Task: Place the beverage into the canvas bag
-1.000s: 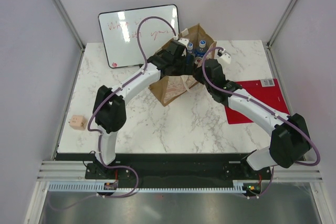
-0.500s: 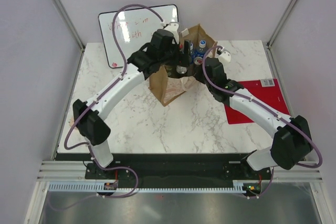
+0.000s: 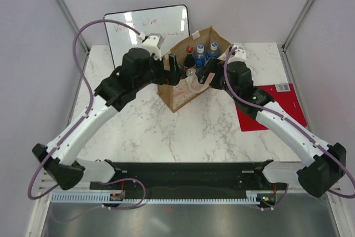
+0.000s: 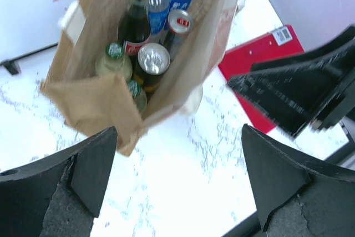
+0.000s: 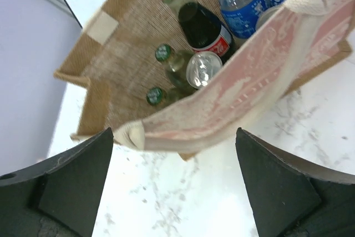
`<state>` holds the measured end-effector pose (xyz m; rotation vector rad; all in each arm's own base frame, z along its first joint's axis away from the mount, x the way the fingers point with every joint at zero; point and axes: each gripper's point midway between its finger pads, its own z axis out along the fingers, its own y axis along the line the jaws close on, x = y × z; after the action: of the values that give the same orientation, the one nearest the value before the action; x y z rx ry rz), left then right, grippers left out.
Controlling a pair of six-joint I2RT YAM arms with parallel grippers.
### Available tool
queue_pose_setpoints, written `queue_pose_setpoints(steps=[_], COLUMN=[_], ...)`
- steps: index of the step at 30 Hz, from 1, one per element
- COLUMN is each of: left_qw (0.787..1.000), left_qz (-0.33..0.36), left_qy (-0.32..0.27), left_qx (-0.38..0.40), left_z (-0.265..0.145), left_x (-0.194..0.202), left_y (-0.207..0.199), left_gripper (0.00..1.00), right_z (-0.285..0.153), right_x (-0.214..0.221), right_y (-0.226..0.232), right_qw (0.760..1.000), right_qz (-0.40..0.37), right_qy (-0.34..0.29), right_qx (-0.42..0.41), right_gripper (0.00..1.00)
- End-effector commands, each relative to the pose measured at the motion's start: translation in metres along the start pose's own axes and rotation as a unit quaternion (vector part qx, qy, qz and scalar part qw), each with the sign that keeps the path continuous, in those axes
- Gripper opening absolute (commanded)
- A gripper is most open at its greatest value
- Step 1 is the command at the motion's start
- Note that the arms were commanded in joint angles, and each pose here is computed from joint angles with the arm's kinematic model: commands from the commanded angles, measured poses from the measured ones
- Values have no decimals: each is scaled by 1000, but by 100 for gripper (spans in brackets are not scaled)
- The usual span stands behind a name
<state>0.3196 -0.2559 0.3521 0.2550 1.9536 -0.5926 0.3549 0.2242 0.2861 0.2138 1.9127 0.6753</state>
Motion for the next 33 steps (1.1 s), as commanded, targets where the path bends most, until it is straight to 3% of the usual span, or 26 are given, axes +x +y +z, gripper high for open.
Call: queue_pose_setpoints(steps=[1,3,7,13,23,33], left_qw=[999,999,998,996,991,991], left_qz=[-3,1,-1,-13,-14,-22], left_qy=[-32,-27,-57,-59,-117,-117], left_qx=[25,21,42,60,64,59], left_z=[-49,-59,-94,-112,-146,-150], left_x=[5,22,36,62,43,47], left_y=[2,10,16,20,24,27], left_gripper=[100,100,100,100,100,100], right_z=[-32,-42,-69,-104,-122,-122], right_x=[-3,-1,-2,-9,-23,-21], right_y=[-13,-26,-19,-13,-12,-17], right_qw=[996,994,993,994,994,994], right_qz=[-82,-96,-115,-107,-109,-105], right_qy=[20,31,34,16,-13,-17], right_qx=[19,47,9,-25,-31,-24], right_gripper=[98,98,98,98,98,98])
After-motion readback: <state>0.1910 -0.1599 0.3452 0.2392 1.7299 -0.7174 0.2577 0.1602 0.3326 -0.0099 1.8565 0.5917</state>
